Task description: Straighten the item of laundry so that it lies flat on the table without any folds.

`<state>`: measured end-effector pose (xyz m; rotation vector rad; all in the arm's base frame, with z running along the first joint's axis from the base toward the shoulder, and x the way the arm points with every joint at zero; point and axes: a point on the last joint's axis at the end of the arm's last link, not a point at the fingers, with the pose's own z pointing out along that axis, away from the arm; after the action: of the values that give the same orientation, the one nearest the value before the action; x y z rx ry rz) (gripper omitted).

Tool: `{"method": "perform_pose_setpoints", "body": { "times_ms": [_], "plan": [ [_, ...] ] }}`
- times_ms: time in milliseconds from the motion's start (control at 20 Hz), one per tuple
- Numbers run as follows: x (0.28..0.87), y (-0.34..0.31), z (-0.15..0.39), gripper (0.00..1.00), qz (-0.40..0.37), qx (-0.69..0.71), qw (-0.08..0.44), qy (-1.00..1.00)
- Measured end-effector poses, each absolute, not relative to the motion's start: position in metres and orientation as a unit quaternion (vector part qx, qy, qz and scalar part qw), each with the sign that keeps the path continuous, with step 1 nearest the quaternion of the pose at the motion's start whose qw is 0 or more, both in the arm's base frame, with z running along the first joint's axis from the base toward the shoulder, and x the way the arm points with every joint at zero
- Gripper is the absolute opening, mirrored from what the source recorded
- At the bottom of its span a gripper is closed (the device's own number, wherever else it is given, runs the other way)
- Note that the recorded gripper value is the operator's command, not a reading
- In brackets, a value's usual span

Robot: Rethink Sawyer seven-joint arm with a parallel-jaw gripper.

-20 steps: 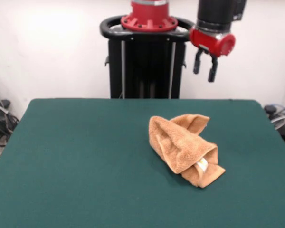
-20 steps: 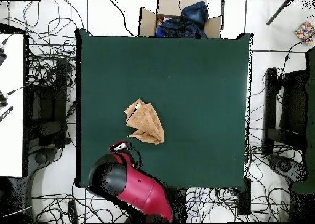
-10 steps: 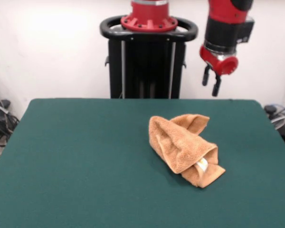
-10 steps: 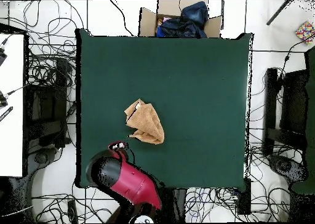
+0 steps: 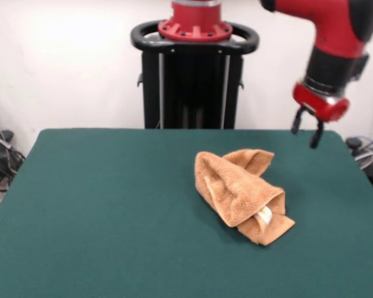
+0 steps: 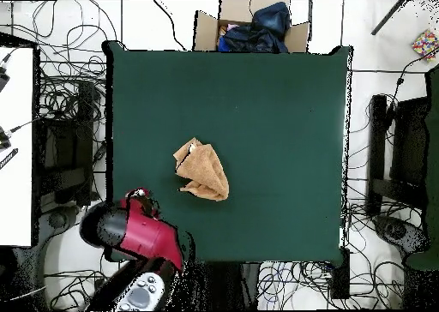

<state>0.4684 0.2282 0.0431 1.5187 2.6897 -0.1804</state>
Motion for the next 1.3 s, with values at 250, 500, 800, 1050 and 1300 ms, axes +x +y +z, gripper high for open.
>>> {"method": "perform_pose_setpoints", "body": {
  "times_ms": [250,500,800,1050,1300],
  "plan": [
    [0.490,0.258,0.021,1.00,-0.068,0.448,0.058,0.890],
    [0.514,0.276,0.004,1.00,-0.081,0.412,0.090,0.903],
    [0.534,0.291,-0.004,1.00,-0.068,0.423,0.094,0.898],
    [0.550,0.252,0.008,1.00,-0.047,0.482,0.069,0.872],
    [0.571,0.127,0.030,1.00,-0.041,0.567,0.076,0.819]
  ]
}}
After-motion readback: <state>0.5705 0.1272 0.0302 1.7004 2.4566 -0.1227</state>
